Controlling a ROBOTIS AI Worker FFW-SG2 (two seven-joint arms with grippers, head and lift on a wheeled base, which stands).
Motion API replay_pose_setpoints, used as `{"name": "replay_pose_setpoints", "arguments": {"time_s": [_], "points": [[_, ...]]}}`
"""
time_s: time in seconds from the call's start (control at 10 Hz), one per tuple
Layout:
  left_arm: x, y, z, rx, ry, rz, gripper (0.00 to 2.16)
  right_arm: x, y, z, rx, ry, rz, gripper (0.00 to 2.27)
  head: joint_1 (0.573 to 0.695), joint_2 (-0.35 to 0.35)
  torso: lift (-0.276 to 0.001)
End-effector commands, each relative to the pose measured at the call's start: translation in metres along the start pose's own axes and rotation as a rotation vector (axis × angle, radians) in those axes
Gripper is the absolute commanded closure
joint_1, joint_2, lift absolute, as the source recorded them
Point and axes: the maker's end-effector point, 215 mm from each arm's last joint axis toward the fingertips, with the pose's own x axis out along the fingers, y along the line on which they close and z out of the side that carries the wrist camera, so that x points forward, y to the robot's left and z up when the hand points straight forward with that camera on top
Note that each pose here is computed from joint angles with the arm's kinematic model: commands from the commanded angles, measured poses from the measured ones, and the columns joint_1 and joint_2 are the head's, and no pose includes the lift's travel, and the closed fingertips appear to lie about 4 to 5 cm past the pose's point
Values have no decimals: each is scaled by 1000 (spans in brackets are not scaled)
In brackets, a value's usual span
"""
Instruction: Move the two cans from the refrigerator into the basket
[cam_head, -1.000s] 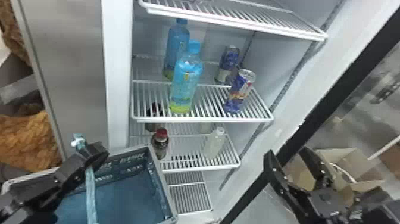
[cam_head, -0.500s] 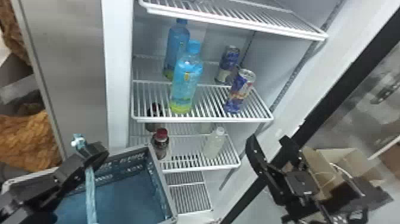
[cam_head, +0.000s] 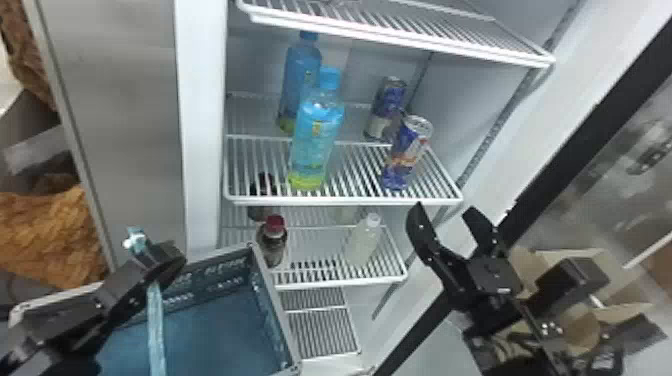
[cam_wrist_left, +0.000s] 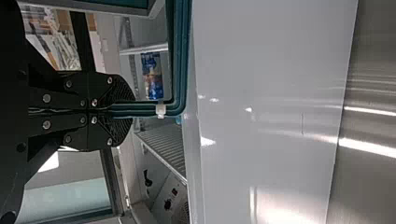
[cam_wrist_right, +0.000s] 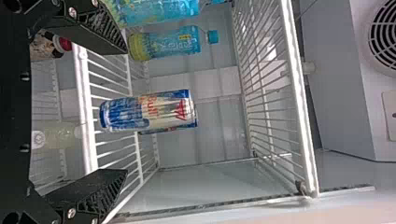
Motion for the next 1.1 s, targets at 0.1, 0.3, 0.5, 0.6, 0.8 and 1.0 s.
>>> {"name": "replay_pose_setpoints", "arguments": {"time_s": [0.1, 0.3, 0.5, 0.6, 0.8, 1.0], "points": [[0, 0, 0, -1, 1, 1, 1200, 23, -5, 6, -12, -14, -1, 134, 695, -334, -35], [-1, 0, 1, -1, -1, -1, 1200, 43, -10, -1, -28, 8, -3, 133, 695, -332, -35], [-2, 0, 1, -2, -4, 0, 1200, 65, -11, -6, -29, 9, 5, 133, 695, -325, -35], [-3, 1, 1, -3, -6, 2, 1200, 74, -9, -11, -25, 18, 11, 133, 695, -322, -35], [-3, 1, 1, -3, -6, 2, 1200, 94, 0, -22, -18, 33, 31, 133, 695, -306, -35], [-4, 1, 1, -5, -9, 3, 1200, 110, 1, -28, -11, 40, 28, 133, 695, -287, -35]]}}
